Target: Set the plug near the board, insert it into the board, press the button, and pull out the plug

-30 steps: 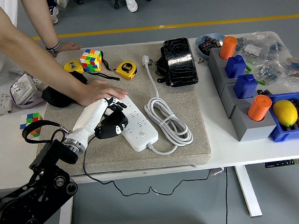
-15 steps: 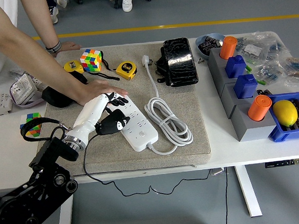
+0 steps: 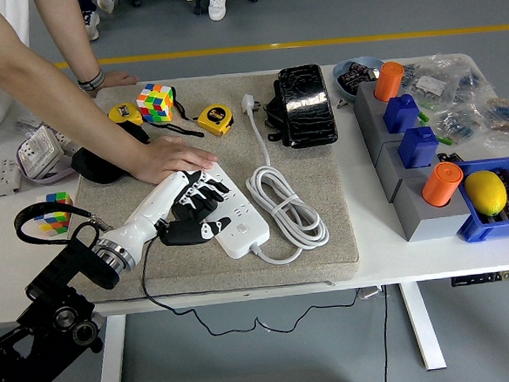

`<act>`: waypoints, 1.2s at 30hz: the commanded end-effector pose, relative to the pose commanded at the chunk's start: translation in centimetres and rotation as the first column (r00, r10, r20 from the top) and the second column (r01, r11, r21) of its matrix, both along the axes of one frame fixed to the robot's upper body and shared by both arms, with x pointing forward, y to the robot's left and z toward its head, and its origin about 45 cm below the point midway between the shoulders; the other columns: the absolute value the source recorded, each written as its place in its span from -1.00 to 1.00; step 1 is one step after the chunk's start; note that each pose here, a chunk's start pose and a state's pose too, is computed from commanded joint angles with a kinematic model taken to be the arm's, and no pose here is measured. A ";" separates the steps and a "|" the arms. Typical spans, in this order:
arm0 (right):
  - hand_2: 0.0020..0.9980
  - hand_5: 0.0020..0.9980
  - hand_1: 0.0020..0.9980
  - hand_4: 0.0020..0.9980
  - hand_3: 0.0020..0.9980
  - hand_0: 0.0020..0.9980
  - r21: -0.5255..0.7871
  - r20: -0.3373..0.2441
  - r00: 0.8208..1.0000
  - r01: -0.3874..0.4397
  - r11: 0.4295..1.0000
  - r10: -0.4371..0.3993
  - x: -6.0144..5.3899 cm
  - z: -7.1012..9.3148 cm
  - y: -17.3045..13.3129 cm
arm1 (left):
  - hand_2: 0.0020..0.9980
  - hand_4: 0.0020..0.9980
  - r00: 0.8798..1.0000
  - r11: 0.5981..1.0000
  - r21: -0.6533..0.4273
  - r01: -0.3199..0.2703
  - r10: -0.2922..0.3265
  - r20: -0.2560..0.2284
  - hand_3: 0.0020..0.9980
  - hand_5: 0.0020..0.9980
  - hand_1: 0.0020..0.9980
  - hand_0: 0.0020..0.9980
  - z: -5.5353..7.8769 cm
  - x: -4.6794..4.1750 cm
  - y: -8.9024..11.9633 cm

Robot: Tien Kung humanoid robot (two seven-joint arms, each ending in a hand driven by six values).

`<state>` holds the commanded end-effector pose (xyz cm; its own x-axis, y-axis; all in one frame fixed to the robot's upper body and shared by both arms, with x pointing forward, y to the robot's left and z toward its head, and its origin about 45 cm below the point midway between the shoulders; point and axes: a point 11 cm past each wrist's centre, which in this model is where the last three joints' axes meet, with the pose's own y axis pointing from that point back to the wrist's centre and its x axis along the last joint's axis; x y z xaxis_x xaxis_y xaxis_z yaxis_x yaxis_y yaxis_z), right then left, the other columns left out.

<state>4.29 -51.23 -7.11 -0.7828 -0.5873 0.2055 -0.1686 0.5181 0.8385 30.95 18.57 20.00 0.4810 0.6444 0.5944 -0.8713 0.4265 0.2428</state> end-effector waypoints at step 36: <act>0.05 -0.33 0.08 0.63 0.02 -0.02 -0.007 -0.007 1.000 -0.003 1.000 0.003 -0.3 0.2 -0.4 | -0.69 0.57 0.954 0.963 0.225 0.147 -0.077 -0.290 0.80 -1.00 -0.82 -0.89 -5.2 0.28 -1.9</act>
<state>3.97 -51.63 -6.92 -0.7796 -0.5881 0.2152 -0.1641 0.5235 0.8361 31.23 16.63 14.84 0.7090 0.4306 0.5585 -0.7050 0.4157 0.5746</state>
